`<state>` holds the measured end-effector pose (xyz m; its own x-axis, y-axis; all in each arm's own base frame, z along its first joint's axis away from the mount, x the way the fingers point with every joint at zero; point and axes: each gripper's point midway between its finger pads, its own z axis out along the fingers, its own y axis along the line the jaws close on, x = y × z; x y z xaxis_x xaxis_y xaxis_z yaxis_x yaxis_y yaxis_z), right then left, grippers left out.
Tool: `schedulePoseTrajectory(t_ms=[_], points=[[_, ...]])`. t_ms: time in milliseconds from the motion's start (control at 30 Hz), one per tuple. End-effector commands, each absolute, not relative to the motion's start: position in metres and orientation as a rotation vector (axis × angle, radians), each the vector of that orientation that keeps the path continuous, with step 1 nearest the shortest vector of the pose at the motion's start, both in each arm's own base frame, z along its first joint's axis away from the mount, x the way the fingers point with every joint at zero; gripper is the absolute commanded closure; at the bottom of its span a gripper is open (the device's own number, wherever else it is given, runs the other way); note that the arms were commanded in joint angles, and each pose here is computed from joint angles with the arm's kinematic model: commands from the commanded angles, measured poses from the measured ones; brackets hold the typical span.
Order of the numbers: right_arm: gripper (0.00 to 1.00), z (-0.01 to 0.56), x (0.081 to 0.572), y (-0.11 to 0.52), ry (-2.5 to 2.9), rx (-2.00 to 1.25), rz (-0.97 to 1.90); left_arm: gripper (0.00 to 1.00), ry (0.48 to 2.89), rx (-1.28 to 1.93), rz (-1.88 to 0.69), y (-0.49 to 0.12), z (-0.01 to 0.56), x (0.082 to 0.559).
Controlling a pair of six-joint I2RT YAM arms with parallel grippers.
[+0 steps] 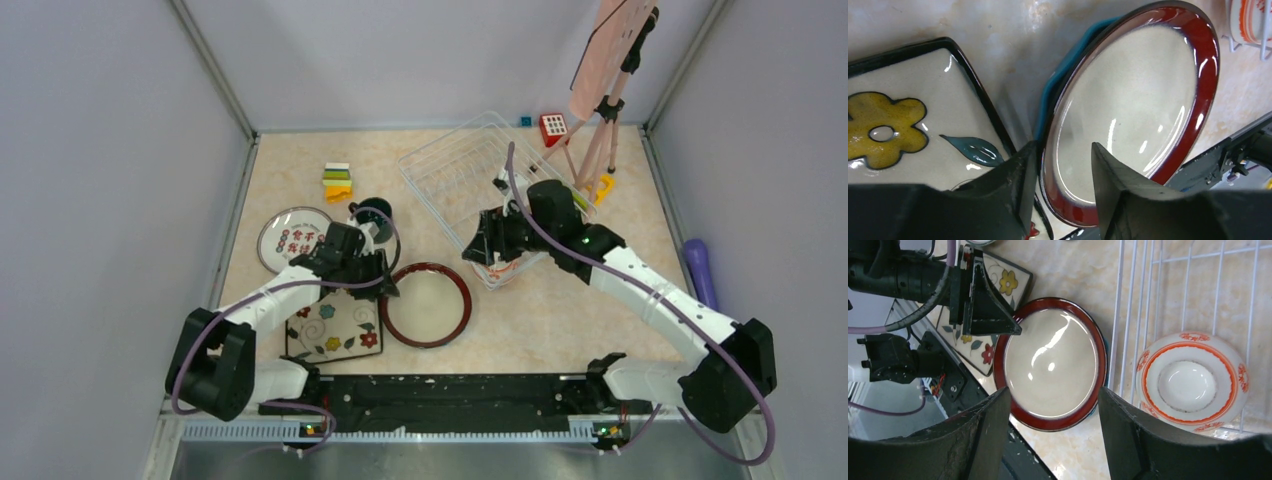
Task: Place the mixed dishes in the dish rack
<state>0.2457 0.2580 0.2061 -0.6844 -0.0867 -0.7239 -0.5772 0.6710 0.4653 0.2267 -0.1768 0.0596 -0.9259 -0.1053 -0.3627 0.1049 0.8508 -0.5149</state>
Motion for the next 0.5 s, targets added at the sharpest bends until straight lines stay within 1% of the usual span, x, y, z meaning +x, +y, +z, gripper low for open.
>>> schedulePoseTrajectory(t_ms=[0,67,100,233,267,467], points=[[0.36,0.213,0.233,0.263,2.157,-0.576,0.983,0.54,2.64,0.05,-0.854,-0.186,0.059,0.221],[0.36,0.212,0.231,0.265,2.156,-0.58,0.997,0.58,2.654,0.041,-0.839,-0.185,0.054,0.222],[0.36,0.213,0.231,0.266,2.155,-0.581,1.005,0.63,2.661,0.035,-0.825,-0.184,0.052,0.223],[0.36,0.214,0.232,0.269,2.151,-0.571,1.023,0.98,2.656,0.025,-0.771,-0.179,0.053,0.23],[0.37,0.213,0.233,0.269,2.158,-0.568,1.022,1.0,2.645,0.031,-0.765,-0.179,0.056,0.231],[0.37,0.2,0.231,0.276,2.212,-0.604,0.987,1.0,2.533,0.037,-0.726,-0.172,0.09,0.24]])
